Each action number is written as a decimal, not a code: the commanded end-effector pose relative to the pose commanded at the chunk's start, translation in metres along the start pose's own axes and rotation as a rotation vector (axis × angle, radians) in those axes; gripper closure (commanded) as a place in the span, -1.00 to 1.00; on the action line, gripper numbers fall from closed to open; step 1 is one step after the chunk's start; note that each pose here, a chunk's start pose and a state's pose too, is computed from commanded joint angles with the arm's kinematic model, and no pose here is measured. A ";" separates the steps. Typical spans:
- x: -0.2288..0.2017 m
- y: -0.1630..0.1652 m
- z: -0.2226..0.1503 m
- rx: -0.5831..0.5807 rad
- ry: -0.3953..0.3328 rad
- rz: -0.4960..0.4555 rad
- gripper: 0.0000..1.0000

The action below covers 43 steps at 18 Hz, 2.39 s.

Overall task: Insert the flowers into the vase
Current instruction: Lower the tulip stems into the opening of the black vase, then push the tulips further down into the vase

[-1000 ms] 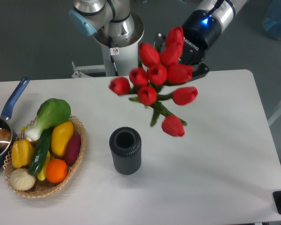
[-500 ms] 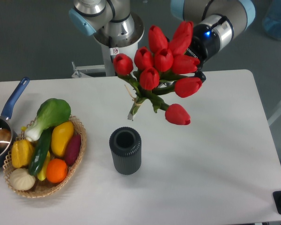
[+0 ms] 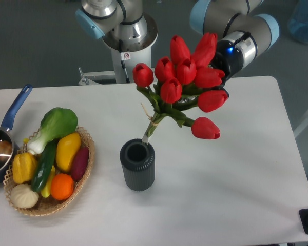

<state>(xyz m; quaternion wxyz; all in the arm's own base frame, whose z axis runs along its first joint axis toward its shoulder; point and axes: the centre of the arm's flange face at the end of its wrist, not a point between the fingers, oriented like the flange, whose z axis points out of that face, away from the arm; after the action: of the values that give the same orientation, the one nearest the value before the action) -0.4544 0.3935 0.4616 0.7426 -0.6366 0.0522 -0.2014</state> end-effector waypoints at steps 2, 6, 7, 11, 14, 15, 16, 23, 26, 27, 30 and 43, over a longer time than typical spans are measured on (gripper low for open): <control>0.000 0.009 -0.001 0.001 -0.002 -0.012 1.00; -0.001 0.031 -0.003 0.003 -0.007 -0.008 1.00; 0.000 0.033 -0.001 0.002 -0.003 -0.004 1.00; 0.001 0.052 0.009 -0.026 0.008 -0.015 1.00; 0.005 0.071 0.013 -0.039 0.012 0.016 1.00; 0.007 0.076 0.014 -0.047 0.014 0.012 1.00; 0.006 0.079 0.014 -0.056 0.012 0.011 1.00; 0.006 0.093 0.012 -0.074 0.005 -0.010 1.00; 0.009 0.108 0.009 -0.084 0.000 -0.011 1.00; 0.009 0.112 0.009 -0.087 0.000 -0.019 1.00; 0.008 0.124 0.008 -0.092 -0.001 -0.028 1.00; -0.001 0.152 0.001 -0.088 -0.010 -0.035 1.00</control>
<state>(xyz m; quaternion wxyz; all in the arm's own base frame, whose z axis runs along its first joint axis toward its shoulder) -0.4198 0.4111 0.3144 0.7106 -0.6704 0.0460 -0.2085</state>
